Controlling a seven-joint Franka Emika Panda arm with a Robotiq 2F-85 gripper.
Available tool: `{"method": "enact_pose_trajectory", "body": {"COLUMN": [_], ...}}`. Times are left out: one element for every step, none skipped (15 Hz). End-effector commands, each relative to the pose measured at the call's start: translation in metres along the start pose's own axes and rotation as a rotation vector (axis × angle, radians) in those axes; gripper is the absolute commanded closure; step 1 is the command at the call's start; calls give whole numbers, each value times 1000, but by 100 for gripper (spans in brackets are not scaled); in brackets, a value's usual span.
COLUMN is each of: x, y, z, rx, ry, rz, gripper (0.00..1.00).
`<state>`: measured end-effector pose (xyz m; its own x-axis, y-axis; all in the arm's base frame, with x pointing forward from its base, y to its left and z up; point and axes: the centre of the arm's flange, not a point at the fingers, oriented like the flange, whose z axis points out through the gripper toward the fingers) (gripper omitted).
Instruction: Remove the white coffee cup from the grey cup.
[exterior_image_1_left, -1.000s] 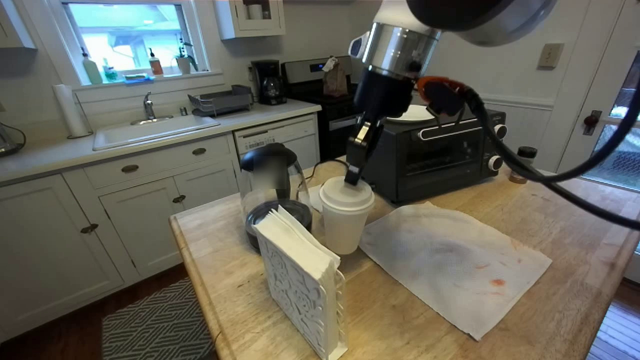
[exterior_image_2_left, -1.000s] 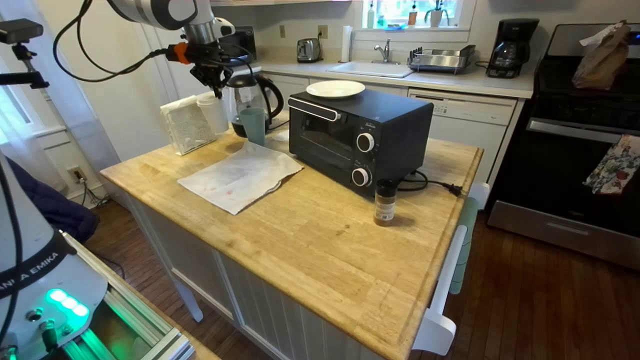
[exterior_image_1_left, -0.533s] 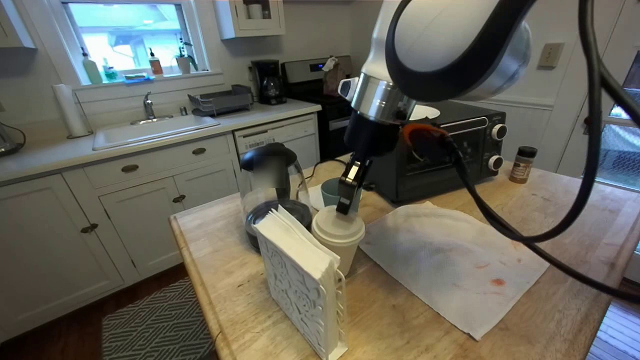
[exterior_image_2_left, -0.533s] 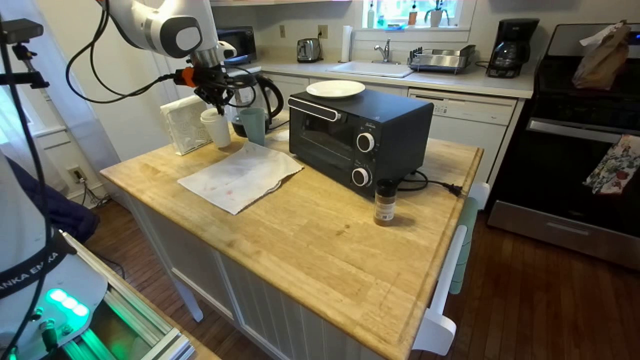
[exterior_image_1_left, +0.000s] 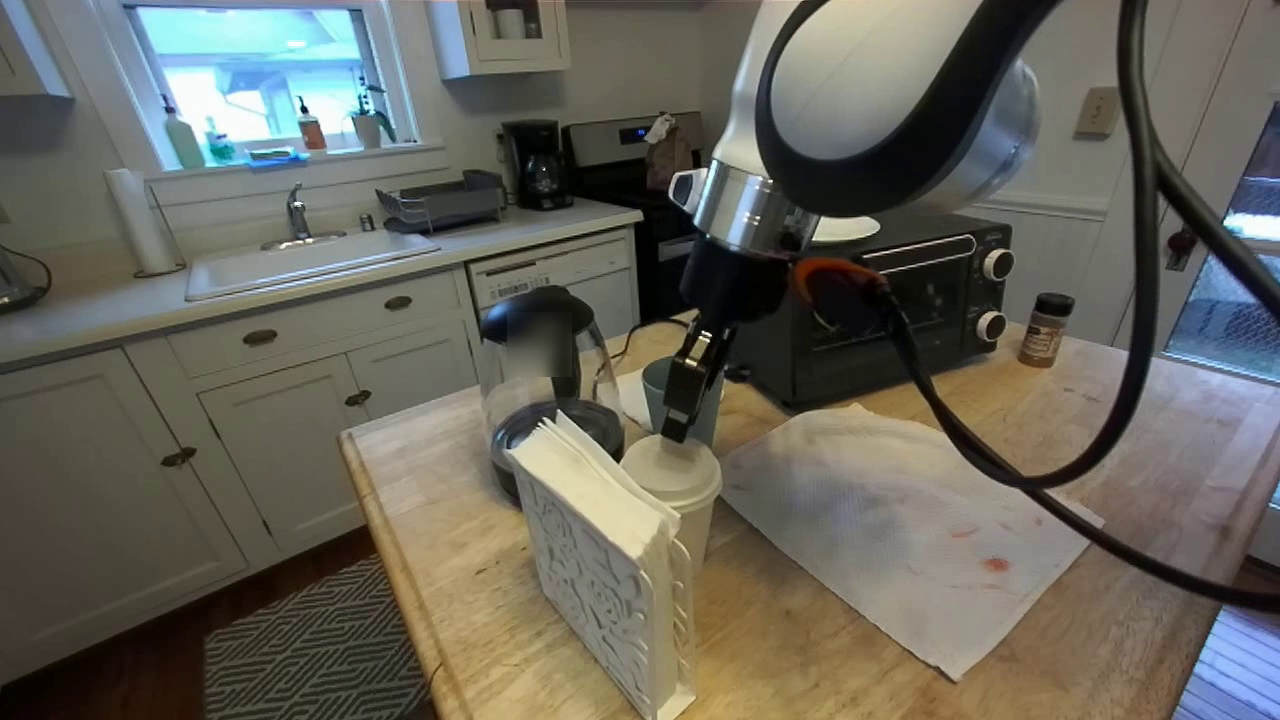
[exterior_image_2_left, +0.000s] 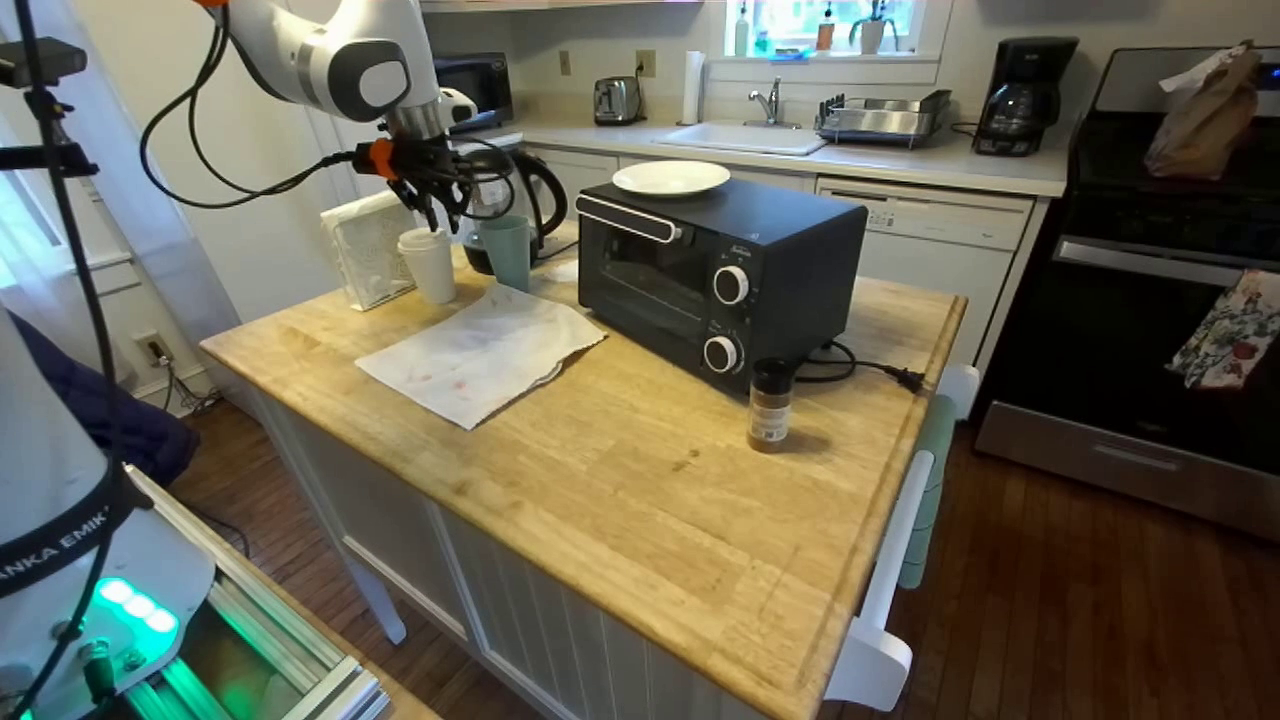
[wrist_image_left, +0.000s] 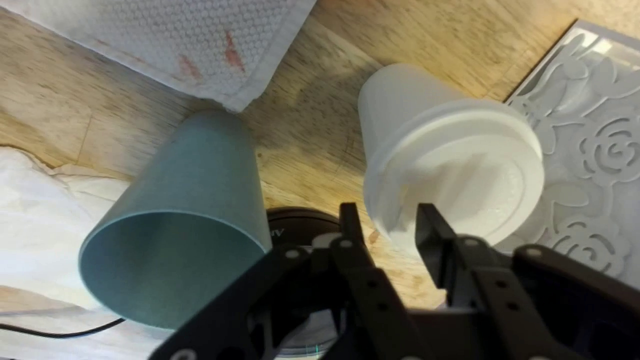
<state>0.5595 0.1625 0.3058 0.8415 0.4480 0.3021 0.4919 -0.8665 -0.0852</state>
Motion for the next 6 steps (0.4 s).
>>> {"method": "enact_pose_trajectory", "body": {"x": [-11,-15,-22,-25,-1,-2], "y": [4,5,5,4,7,6], "z": [-56,-70,-88,-102,-62,-74], "rx": [-13,-19,-11,-5,-18,-23], "ry": [4,8,26,49,28,39], "rz": [-3,-11,-27,-50,-18,-25], "gripper": [33,25,19,12,5,23]}}
